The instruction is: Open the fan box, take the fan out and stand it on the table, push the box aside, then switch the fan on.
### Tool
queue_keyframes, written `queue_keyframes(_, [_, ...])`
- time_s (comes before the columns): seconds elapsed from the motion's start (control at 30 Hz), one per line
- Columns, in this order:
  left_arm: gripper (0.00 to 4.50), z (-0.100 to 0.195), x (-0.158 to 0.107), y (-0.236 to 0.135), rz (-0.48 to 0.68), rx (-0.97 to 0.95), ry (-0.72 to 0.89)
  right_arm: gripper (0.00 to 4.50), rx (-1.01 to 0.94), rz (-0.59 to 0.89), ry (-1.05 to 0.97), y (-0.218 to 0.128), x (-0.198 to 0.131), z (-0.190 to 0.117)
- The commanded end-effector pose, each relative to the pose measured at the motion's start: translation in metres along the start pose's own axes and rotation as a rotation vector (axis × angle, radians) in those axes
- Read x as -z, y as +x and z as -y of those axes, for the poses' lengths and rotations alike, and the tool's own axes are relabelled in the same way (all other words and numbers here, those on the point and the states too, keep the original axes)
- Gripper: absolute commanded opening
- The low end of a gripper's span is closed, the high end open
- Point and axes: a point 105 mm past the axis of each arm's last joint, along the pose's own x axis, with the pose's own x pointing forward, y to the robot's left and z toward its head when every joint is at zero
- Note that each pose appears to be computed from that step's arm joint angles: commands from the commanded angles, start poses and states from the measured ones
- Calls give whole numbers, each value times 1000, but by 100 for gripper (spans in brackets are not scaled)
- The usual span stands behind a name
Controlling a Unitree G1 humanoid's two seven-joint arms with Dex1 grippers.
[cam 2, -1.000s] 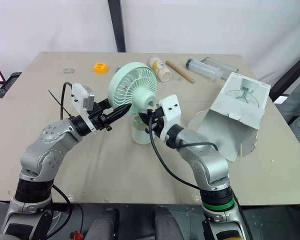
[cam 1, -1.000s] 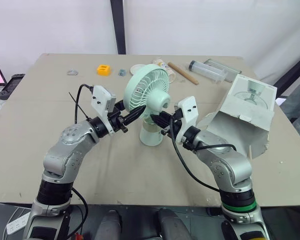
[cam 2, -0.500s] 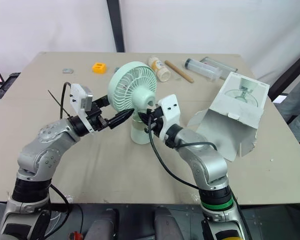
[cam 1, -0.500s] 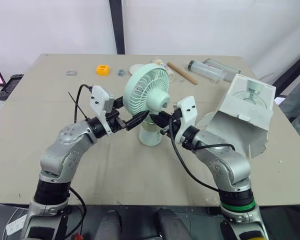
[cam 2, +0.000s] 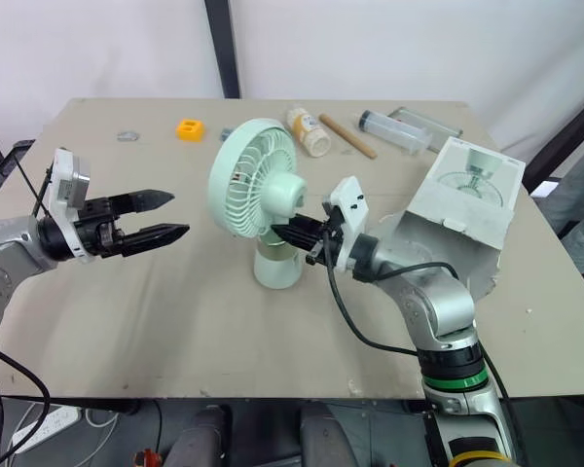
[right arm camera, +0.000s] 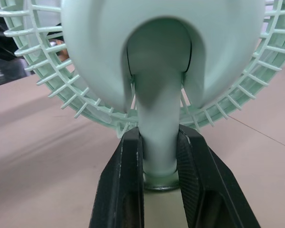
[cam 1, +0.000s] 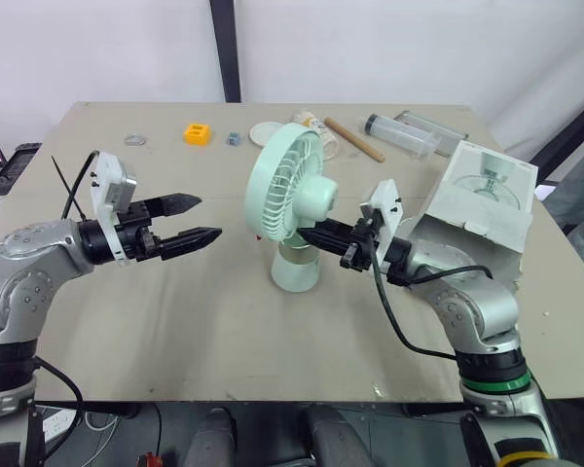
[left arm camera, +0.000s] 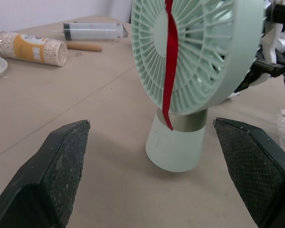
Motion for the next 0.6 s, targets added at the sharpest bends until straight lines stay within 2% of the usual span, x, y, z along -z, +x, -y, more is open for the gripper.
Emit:
queue_keyframes(0.03, [442,4,4,2,-17,3,34,38,-177,103,-84,-1,-31,-21])
queue_keyframes(0.17, [442,14,28,9,-94,33,41,38,-304,83,-104,-4,-28,-37])
queue_keyframes(0.2, [419,19,33,11,-108,55,41,38,-328,71,-112,-4,-25,-41])
queue_keyframes(0.37, [258,34,48,20,-115,107,31,38,-378,26,-126,-5,-8,-52])
queue_keyframes(0.5, [110,38,58,26,-121,123,34,38,-386,4,-128,-6,4,-54])
queue_keyframes(0.6, [23,44,66,30,-133,154,37,38,-381,-14,-125,-8,12,-53])
